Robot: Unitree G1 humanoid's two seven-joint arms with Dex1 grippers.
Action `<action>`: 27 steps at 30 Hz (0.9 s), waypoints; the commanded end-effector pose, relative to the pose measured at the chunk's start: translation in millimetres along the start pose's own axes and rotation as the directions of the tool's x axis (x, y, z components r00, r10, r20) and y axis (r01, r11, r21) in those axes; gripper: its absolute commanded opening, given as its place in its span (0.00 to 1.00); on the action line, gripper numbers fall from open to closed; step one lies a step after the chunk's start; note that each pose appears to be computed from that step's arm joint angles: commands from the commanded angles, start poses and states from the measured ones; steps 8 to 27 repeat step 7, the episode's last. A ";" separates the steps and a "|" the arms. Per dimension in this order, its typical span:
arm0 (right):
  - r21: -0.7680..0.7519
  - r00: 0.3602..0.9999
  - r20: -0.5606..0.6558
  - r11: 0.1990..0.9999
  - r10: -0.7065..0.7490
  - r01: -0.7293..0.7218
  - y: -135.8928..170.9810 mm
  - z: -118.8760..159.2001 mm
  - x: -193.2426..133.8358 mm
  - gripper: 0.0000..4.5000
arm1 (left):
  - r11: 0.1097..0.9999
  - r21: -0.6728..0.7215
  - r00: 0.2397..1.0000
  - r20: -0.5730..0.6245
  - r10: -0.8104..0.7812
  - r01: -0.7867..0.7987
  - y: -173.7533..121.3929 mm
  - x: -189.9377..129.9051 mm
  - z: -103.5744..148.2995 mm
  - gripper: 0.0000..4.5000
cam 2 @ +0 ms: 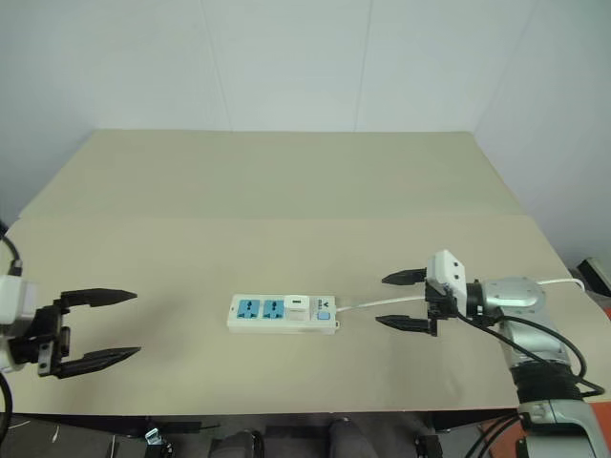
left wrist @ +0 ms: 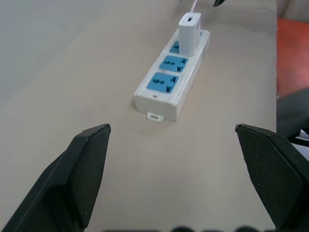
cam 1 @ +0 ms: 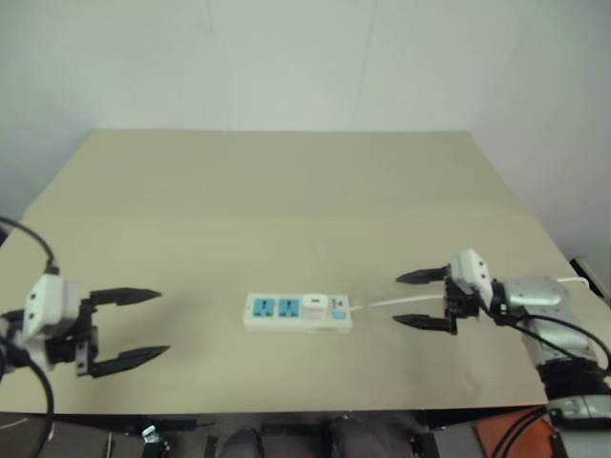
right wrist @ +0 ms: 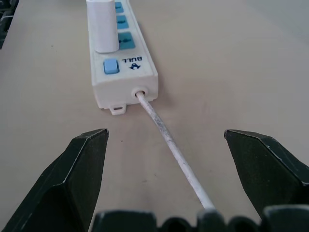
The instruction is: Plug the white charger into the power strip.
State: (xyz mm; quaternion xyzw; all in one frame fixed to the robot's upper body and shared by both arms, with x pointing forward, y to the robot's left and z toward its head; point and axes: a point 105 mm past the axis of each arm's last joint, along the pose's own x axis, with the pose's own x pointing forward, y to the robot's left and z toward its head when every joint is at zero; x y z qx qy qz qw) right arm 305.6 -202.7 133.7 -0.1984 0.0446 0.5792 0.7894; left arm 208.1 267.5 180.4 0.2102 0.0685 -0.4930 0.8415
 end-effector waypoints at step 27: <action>-0.034 0.997 -0.016 0.996 -0.080 0.080 -10.6 10.7 -21.7 1.00 | 0.995 -0.019 0.995 -0.021 0.102 -0.102 -6.5 -12.1 6.7 1.00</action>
